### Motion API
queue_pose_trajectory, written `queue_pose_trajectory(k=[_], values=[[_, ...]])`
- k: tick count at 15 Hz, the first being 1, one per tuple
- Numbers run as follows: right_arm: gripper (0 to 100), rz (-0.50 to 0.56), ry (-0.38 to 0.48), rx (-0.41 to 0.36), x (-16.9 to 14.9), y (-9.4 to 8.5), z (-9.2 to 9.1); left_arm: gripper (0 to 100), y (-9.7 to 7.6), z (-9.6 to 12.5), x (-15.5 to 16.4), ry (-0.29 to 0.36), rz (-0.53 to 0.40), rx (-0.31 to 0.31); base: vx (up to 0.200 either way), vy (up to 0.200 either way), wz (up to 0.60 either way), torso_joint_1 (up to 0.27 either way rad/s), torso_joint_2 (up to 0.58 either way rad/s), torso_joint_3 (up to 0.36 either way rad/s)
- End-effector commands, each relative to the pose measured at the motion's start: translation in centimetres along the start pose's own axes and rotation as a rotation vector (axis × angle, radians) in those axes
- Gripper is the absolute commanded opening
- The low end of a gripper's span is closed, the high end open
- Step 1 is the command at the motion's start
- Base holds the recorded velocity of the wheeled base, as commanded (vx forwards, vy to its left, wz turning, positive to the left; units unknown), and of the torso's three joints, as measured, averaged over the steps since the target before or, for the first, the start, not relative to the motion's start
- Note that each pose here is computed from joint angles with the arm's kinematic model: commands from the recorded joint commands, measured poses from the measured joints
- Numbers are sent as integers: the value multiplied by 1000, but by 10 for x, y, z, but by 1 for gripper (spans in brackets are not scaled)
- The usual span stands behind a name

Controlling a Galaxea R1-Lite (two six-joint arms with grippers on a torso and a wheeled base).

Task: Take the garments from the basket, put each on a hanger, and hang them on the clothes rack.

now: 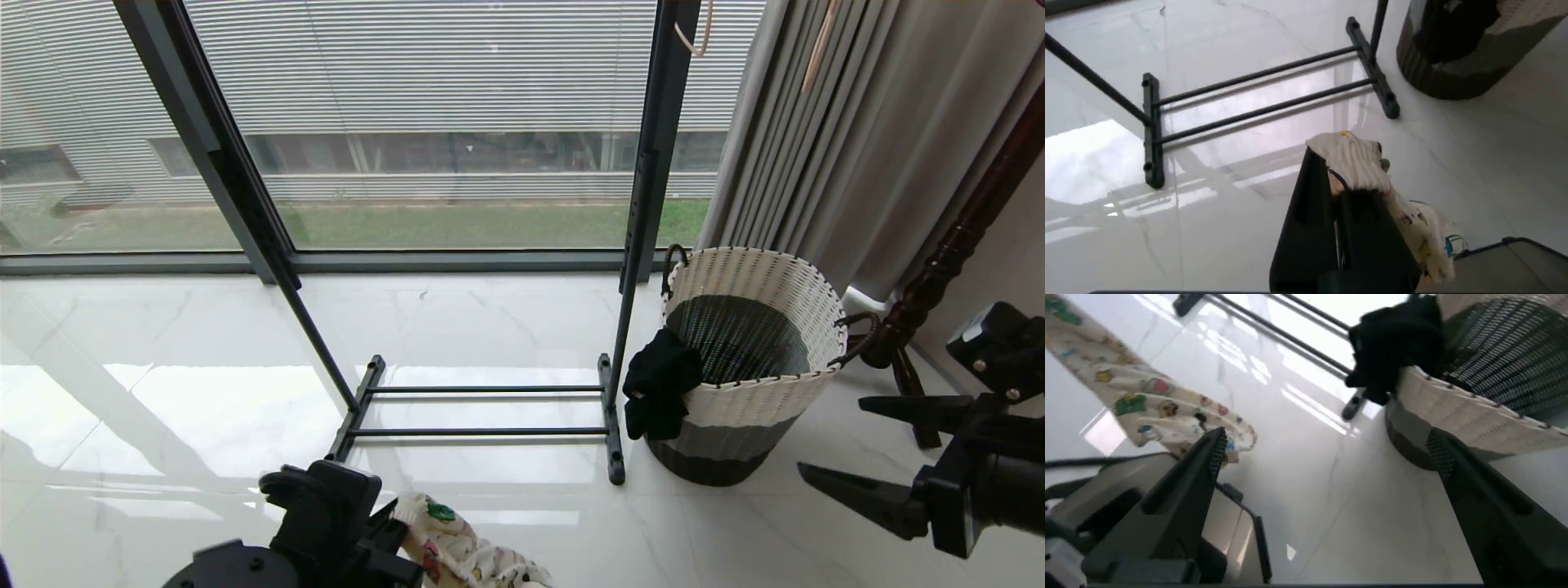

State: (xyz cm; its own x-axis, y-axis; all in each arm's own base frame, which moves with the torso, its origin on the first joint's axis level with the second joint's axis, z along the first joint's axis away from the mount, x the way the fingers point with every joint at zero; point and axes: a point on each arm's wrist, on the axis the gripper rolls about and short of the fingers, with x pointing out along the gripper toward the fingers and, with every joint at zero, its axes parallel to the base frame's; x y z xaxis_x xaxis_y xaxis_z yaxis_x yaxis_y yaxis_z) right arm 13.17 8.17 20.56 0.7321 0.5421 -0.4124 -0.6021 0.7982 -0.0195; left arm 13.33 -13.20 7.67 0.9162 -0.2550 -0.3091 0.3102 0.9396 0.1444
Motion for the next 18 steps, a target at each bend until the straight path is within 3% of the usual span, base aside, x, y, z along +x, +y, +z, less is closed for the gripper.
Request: queue_pose_trajectory(k=[1, 3, 6, 9, 11, 14, 18], values=[[100, -167, -34, 98, -7, -29, 7, 0, 32, 20, -15, -101, 64, -45, 0, 0, 0, 0, 0, 0], [100, -180, -31, 104, -7, -31, 7, 0, 50, 26, -23, -125, 138, -50, 0, 0, 0, 0, 0, 0], [100, -222, -7, 120, -4, -39, 4, 0, 72, 20, -39, -46, 244, -57, 0, 0, 0, 0, 0, 0], [100, -275, -5, 141, -6, -48, 3, 0, 91, 58, -63, -13, 237, -80, 0, 0, 0, 0, 0, 0], [100, -291, 10, 148, -4, -51, 1, 0, 99, 69, -71, 38, 223, -85, 0, 0, 0, 0, 0, 0], [100, -428, 66, 145, -1, -58, -5, 0, 103, 53, -81, 56, 265, -96, 0, 0, 0, 0, 0, 0], [100, -482, 104, 93, -1, -61, -7, 0, 105, 44, -92, 40, 293, -79, 0, 0, 0, 0, 0, 0]])
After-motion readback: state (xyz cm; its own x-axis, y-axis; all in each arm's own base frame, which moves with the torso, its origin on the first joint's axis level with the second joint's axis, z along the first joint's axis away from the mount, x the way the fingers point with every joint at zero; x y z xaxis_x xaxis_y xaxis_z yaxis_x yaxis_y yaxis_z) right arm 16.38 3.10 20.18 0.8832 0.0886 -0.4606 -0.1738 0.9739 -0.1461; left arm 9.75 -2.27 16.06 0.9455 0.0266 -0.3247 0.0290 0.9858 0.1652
